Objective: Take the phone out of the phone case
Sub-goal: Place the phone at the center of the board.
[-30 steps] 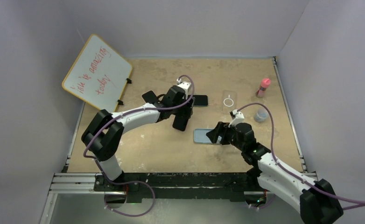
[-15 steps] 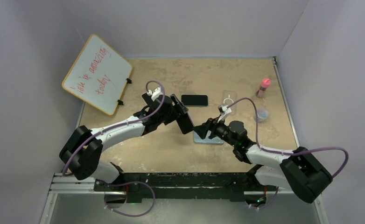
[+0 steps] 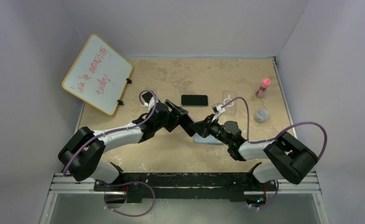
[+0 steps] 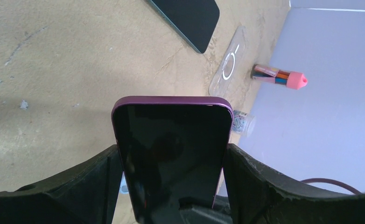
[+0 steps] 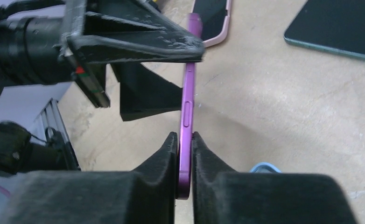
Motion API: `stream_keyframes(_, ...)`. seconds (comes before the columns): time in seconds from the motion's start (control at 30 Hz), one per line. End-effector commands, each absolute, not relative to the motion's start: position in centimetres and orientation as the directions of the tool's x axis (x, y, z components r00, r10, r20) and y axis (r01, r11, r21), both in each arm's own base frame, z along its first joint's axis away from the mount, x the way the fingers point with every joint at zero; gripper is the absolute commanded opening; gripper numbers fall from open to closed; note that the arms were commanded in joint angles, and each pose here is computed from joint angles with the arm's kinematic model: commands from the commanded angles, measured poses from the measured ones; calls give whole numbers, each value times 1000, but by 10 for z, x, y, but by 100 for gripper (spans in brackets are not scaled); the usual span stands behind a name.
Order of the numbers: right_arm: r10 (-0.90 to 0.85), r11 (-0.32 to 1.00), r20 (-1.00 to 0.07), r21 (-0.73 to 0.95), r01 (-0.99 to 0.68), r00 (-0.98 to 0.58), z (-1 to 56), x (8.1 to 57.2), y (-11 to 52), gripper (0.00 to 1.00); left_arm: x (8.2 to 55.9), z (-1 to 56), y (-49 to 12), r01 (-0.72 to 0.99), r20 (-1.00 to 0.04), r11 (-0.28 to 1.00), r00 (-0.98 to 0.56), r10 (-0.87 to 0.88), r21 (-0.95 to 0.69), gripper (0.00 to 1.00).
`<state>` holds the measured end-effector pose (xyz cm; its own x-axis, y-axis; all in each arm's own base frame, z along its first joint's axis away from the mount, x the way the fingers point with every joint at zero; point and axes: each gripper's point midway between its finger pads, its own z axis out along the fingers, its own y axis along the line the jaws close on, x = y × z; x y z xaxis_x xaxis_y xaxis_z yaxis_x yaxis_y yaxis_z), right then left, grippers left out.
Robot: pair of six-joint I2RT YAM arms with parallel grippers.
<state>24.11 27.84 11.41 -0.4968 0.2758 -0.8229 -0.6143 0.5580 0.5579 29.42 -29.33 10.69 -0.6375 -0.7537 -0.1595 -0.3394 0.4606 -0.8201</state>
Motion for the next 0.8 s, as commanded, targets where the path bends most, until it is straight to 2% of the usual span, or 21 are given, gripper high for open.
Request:
stream_keyframes(0.0, 307, 470, -833, 553, -688, -460, 139, 237, 291, 2, 301, 157, -302, -247, -105, 316, -613, -783, -916, 0)
stream_keyframes(0.07, 301, 465, -833, 553, -691, -464, 139, 236, 291, 0, 301, 157, -296, -223, -144, 341, -605, -783, -913, 6)
stream_keyframes(0.13, 298, 469, -832, 555, -687, -469, 139, 237, 288, 0, 301, 156, -290, -188, -203, 382, -598, -775, -905, 18)
stream_keyframes(0.23, 299, 481, -818, 574, -663, -491, 139, 244, 278, 0, 298, 156, -281, -77, -345, 483, -602, -720, -872, 51)
stream_keyframes(0.33, 281, 483, -798, 597, -640, -533, 138, 251, 269, 0, 297, 154, -268, 41, -533, 634, -585, -611, -772, 67)
stream_keyframes(0.4, 243, 484, -790, 601, -636, -563, 137, 254, 267, 0, 298, 154, -258, 131, -663, 736, -559, -498, -664, 71)
stream_keyframes(0.5, 186, 490, -769, 612, -620, -612, 134, 260, 266, 0, 299, 154, -238, 196, -794, 853, -508, -334, -484, 76)
stream_keyframes(0.6, 137, 492, -745, 623, -608, -653, 130, 266, 263, 0, 298, 156, -215, 171, -841, 915, -482, -246, -366, 79)
stream_keyframes(0.77, 62, 516, -714, 621, -590, -697, 122, 281, 254, 0, 291, 163, -181, 87, -863, 960, -464, -198, -266, 84)
